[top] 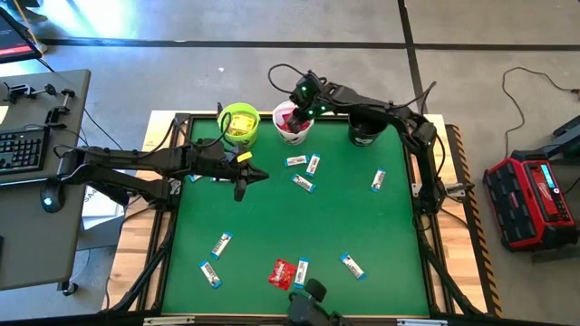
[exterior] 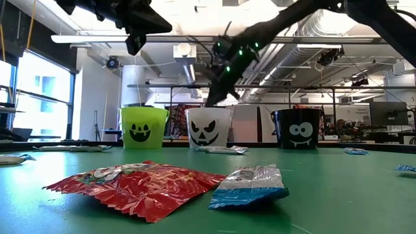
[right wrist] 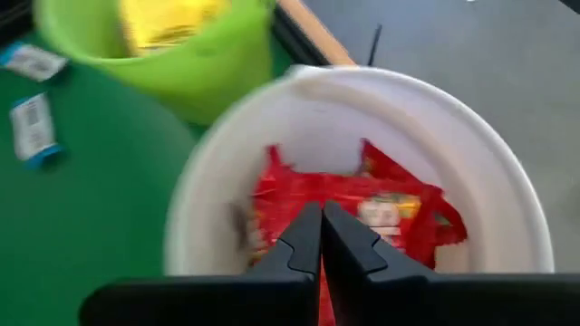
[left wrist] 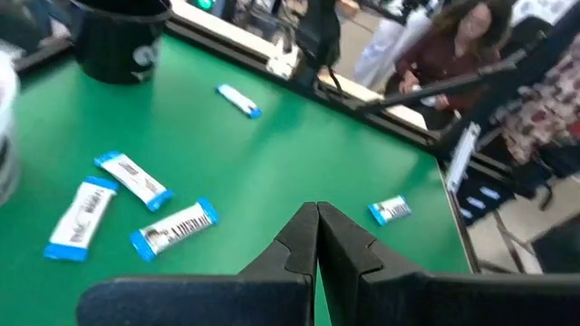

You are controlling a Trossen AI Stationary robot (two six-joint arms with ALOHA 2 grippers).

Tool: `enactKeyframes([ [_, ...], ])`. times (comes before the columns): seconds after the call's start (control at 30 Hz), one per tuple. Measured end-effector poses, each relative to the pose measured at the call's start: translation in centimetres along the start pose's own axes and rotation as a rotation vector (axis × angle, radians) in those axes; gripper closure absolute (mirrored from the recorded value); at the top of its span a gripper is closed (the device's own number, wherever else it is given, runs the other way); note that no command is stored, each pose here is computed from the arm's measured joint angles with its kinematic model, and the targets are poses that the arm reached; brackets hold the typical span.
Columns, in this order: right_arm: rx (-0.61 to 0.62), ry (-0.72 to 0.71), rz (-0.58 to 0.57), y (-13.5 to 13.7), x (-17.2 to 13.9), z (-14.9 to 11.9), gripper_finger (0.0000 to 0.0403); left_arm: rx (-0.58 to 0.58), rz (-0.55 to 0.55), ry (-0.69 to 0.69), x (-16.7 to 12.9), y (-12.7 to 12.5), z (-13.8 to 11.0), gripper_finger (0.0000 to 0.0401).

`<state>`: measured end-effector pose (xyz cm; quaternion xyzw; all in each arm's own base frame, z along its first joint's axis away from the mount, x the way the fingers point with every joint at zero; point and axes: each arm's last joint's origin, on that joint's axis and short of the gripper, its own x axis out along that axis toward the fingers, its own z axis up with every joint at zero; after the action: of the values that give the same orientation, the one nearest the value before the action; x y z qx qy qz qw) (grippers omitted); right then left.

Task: Sort candy by brand, put in halloween buckets
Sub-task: Put the red candy into the white bucket

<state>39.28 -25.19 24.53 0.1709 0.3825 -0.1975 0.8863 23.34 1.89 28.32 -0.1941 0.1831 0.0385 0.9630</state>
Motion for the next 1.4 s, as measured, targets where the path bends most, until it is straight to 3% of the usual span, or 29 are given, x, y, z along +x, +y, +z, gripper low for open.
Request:
enactKeyframes([
  [0.23, -0.116, -0.001, -0.023, 4.8, -3.1, 2.5, 0.0403, 0.037, -0.024, 0.126, -0.1, 0.2, -1.0, 0.0401],
  [0.6, -0.097, -0.021, -0.045, 12.5, -3.2, 0.0, 0.0403, 0.101, -0.112, 0.237, -0.3, 0.1, -1.9, 0.0401],
  [0.97, -0.075, -0.078, 0.068, 16.2, -4.0, -6.1, 0.0403, 0.069, -0.176, 0.258, -0.3, -0.2, -2.0, 0.0401],
  [1.17, -0.04, -0.11, 0.121, 17.2, -7.2, -10.6, 0.0403, 0.038, -0.193, 0.274, -0.3, -0.8, -2.2, 0.0401],
  [1.4, -0.017, -0.133, 0.119, 18.3, -10.9, -15.4, 0.0403, 0.08, -0.268, 0.34, -0.4, -3.2, -3.4, 0.0401],
])
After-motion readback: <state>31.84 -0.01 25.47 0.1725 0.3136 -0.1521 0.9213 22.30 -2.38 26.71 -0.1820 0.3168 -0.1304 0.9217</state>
